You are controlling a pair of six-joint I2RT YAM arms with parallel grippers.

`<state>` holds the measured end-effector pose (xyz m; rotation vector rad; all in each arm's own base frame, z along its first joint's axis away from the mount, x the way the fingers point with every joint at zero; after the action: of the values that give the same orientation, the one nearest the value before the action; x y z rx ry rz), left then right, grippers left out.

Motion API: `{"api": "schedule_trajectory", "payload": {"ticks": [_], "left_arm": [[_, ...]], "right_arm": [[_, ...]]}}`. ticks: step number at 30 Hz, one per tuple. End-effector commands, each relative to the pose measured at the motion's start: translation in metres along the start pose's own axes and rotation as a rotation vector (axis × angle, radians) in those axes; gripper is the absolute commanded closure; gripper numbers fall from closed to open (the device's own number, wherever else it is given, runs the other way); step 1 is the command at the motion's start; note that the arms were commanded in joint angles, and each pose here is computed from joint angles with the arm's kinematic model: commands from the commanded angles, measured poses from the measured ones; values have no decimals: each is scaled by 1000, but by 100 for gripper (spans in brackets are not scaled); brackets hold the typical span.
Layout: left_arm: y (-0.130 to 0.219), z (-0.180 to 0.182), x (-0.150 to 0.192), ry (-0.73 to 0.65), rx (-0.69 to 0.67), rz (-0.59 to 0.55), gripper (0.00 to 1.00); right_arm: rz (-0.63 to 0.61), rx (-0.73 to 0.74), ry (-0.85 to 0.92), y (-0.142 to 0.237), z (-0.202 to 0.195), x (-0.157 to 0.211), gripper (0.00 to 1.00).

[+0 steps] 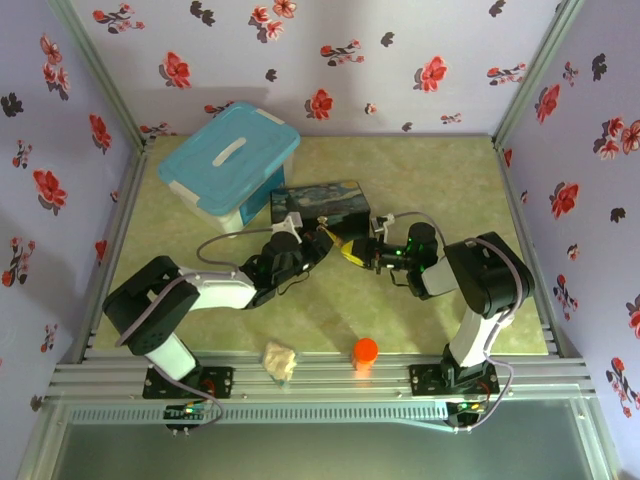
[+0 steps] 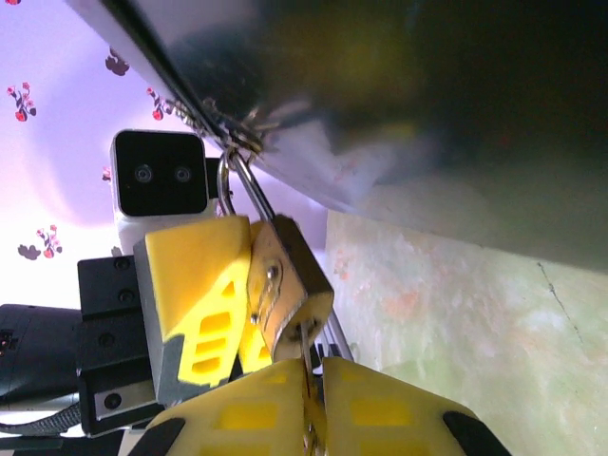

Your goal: Unlock the padlock with the key

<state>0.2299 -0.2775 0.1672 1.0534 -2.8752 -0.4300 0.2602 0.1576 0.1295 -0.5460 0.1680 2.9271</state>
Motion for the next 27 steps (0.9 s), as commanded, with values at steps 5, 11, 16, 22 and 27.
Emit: {"api": "schedule_trajectory", "payload": {"ticks": [5,11,16,22,27], "left_arm": [[4,9,45,-38,-26,314,100],[3,15,38,-15,-20,276,100],[-1,18,36,2,-4,256,100],[-4,24,36,23,-4,252,100],[-2,27,36,38,-5,254,100]], "right_arm": [[-191,19,115,6,5,-26,83],[-184,43,98,12,2,-11,80],[-200,50,106,18,7,-3,91],[-197,54,114,21,7,0,100],[-197,73,98,20,-1,1,84]]}}
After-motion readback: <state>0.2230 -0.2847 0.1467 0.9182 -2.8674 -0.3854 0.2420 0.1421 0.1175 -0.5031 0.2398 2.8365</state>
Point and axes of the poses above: each hand's point on the last joint's axis, 136 mm out from that joint toward the fingers, its own y axis back along the fingers, its own z axis along the line the jaws close on, x = y × z, the point moved 10 cm from there along y, back along the fingers, and after that the axes turned 14 degrees about y, right-handed, at the moved point
